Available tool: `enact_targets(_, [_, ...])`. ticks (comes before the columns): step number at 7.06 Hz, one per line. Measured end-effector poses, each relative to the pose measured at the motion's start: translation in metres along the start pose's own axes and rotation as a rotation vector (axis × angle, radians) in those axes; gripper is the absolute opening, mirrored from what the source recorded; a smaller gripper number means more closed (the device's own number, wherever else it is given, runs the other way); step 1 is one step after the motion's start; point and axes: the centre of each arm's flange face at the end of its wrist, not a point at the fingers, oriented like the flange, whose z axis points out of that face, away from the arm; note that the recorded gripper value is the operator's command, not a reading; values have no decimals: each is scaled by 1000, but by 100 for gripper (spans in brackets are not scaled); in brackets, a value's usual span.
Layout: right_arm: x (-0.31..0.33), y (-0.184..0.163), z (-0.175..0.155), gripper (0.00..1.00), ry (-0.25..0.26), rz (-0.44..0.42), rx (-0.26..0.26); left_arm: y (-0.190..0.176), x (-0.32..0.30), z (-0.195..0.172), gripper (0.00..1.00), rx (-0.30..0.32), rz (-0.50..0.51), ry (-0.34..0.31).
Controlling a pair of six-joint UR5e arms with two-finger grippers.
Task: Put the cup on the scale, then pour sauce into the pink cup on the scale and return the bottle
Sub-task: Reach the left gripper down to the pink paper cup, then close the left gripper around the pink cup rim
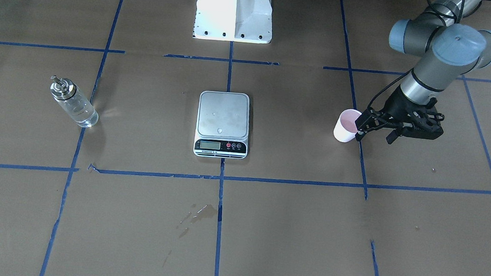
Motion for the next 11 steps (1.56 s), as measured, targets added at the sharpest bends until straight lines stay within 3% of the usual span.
enact_targets(3, [-12,-4,3,100,-6,-21,2,9,5,2,99,-42,-33,-50])
enact_targets(9, [-12,-3,3,100,-8,-20,1,35,2,13,100,-108,-21,-64])
enact_targets(10, [-13,-4,2,100,-7,-22,3,38,3,13,92,-114,-19,-63])
enact_targets(11, [-13,-5,1,100,-7,-23,5,39,2,13,58,-116,-18,-62])
